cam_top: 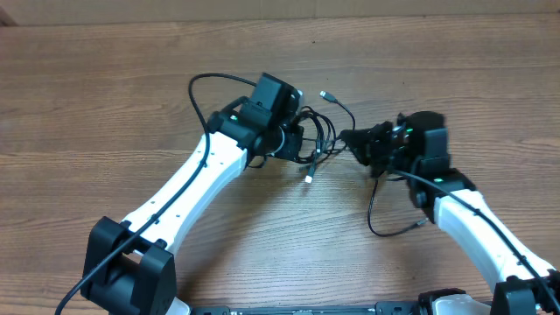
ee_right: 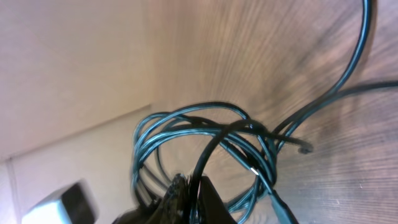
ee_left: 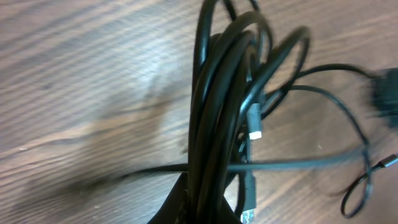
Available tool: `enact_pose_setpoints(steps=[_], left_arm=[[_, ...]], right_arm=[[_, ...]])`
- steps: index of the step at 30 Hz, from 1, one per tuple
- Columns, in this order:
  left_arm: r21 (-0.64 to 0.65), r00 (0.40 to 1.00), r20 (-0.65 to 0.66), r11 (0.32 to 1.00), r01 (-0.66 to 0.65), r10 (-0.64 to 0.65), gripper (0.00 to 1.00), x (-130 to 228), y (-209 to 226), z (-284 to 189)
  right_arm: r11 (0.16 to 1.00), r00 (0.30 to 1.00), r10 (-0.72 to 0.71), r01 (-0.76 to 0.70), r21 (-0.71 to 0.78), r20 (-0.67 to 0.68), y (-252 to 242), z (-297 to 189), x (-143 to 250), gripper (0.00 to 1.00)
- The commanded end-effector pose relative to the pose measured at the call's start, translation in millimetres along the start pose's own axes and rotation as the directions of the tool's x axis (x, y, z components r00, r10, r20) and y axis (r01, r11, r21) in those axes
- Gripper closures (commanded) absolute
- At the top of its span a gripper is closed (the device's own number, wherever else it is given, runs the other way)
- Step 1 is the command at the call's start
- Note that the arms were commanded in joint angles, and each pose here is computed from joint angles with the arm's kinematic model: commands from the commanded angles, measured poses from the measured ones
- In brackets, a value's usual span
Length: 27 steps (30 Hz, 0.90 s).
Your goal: Untangle cables
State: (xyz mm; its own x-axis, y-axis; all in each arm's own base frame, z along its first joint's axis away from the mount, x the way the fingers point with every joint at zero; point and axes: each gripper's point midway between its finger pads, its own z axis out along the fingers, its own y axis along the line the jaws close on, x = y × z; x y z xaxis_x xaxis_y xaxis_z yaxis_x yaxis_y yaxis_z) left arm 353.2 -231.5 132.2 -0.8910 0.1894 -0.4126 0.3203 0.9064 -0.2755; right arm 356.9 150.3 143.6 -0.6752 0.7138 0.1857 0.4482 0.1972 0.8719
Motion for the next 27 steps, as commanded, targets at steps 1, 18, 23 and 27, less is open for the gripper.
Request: enact_pose_setpoints(steps=[1, 18, 23, 27], left_arm=[[-0.043, 0.999, 0.020, 0.999, 0.025, -0.024, 0.96, -8, 16, -1], [0.020, 0.997, 0.003, 0.997, 0.071, -0.071, 0.96, -6, 7, -1], [0.042, 0.997, -0.006, 0.997, 0.071, -0.071, 0.96, -4, 3, -1], [0.043, 0.997, -0.014, 0.996, 0.073, -0.072, 0.96, -2, 3, -1]], right_arm=[[0.987, 0.984, -0.136, 0.124, -0.107, -0.115, 21, -18, 7, 0.96], [0.990, 0.980, -0.128, 0.117, -0.077, -0.152, 14, -12, 20, 0.63], [0.998, 0.996, -0.066, 0.067, 0.016, -0.061, 4, 15, 35, 0.57], [0.999, 1.000, 0.011, -0.011, 0.035, 0.004, 2, 30, 39, 0.57]])
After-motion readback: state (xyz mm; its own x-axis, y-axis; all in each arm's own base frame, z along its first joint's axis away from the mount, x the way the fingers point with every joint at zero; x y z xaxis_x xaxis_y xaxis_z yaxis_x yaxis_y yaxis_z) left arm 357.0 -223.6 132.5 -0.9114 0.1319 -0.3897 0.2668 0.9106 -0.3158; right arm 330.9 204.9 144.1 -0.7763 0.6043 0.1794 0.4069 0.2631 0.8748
